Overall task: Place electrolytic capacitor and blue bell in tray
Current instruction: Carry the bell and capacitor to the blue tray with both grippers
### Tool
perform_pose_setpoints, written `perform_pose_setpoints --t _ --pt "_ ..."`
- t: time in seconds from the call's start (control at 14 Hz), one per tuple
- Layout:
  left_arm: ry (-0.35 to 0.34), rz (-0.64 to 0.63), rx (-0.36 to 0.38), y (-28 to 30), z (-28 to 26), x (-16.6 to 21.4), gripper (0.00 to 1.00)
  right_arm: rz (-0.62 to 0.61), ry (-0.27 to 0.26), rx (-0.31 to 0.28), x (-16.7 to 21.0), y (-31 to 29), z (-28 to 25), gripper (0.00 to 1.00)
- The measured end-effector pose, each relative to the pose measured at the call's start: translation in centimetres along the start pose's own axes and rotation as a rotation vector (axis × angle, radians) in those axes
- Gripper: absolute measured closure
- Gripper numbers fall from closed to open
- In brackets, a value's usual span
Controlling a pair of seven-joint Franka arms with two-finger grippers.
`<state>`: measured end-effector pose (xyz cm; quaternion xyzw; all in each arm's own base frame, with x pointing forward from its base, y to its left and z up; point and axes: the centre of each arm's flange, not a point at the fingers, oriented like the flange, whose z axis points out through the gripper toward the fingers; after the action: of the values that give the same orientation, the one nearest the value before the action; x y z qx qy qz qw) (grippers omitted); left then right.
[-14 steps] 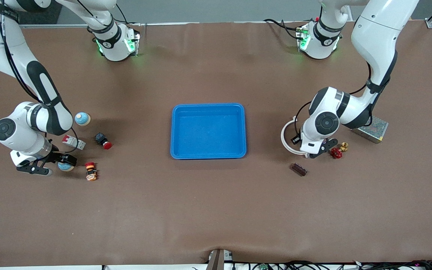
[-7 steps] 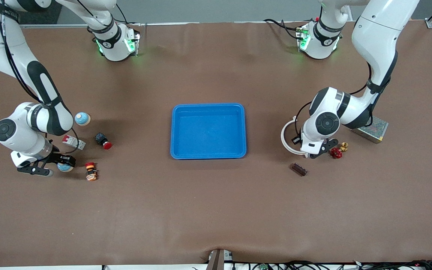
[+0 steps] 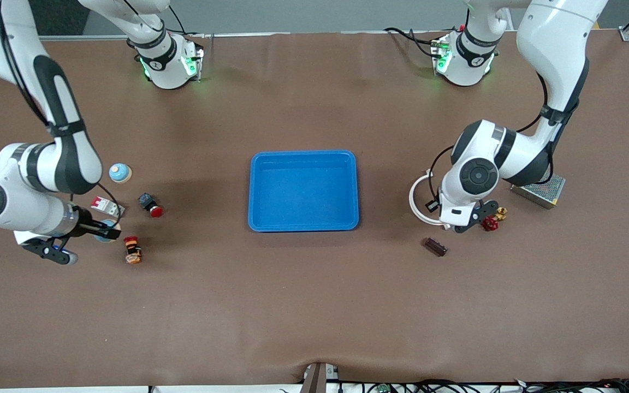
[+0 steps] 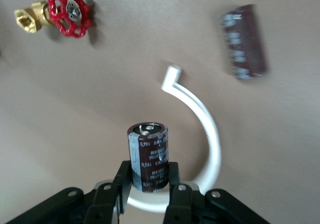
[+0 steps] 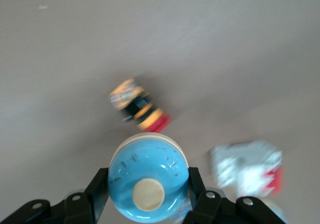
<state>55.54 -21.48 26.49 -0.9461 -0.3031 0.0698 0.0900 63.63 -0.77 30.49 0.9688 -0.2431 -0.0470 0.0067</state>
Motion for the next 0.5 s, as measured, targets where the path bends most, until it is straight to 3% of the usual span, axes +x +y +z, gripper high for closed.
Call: perform_pose_setpoints --t 0.29,0.5 --pt "0.012 -0.106 -0.045 4.5 -2.9 -5.5 0.66 0.268 0.021 0.029 -6.2 -10.3 0.2 0.32" --pt "-0.013 -0.187 -0.075 8.5 -3.6 -10.3 0.66 0.393 0.058 0.077 -11.1 -16.7 1.2 0.32"
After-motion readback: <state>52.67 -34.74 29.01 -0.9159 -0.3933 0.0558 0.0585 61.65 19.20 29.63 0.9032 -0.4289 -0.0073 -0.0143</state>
